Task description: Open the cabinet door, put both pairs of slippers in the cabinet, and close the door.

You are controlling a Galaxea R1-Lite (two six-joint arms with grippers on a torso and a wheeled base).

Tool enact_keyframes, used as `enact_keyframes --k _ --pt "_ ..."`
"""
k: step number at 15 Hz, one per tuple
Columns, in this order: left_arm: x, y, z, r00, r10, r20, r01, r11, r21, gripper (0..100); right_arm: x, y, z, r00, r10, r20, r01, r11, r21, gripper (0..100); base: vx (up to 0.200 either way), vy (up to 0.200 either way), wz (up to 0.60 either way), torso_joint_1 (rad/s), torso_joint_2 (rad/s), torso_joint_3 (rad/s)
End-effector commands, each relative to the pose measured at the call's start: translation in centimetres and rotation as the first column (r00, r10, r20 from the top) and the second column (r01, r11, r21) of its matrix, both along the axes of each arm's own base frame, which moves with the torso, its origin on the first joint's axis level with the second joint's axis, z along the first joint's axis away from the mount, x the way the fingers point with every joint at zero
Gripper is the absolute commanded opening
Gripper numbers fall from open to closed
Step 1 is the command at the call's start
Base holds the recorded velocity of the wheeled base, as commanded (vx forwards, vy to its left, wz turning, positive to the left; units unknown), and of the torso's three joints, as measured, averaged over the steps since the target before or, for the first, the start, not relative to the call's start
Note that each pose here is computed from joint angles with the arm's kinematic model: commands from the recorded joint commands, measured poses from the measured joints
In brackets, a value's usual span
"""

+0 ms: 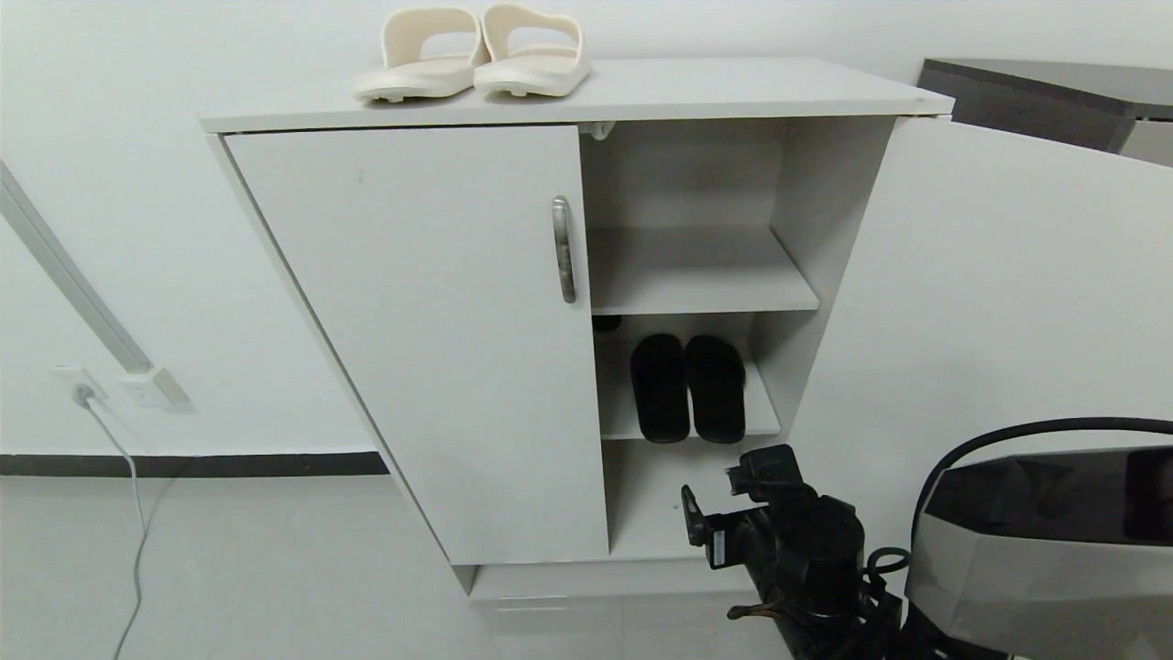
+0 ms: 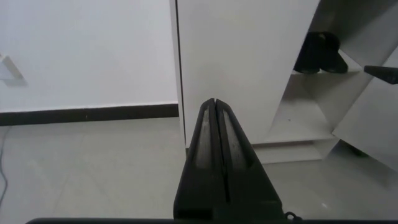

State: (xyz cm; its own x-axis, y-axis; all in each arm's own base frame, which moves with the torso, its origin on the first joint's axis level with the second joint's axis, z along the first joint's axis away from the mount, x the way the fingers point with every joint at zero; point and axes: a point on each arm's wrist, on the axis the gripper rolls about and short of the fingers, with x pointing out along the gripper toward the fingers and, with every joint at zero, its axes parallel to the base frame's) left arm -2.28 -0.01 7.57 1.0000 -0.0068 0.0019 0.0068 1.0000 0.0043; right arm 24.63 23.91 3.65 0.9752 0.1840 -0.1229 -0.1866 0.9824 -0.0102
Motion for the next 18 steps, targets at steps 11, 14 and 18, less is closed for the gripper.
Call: enact_keyframes --k 11,14,18 --pt "0.0 -0.01 0.0 1.0 -0.004 0.0 0.004 1.0 0.0 0 -0.01 -0.01 -0.15 1.0 0.0 -0.002 0.0 1.0 -0.004 100 0.0 0.0 0.0 0.0 0.0 0.0" --pt "0.01 -0.01 0.0 1.0 -0.005 -0.002 0.005 1.0 0.0 0 -0.01 -0.01 -0.15 1.0 0.0 -0.002 0.0 1.0 -0.004 100 0.0 0.0 0.0 0.0 0.0 0.0" --pt "0.0 -0.01 0.01 1.0 -0.005 0.001 0.005 1.0 0.0 0 -0.01 -0.01 -0.15 1.0 0.0 -0.002 0.0 1.0 -0.007 100 0.0 0.0 0.0 -0.002 0.0 0.014"
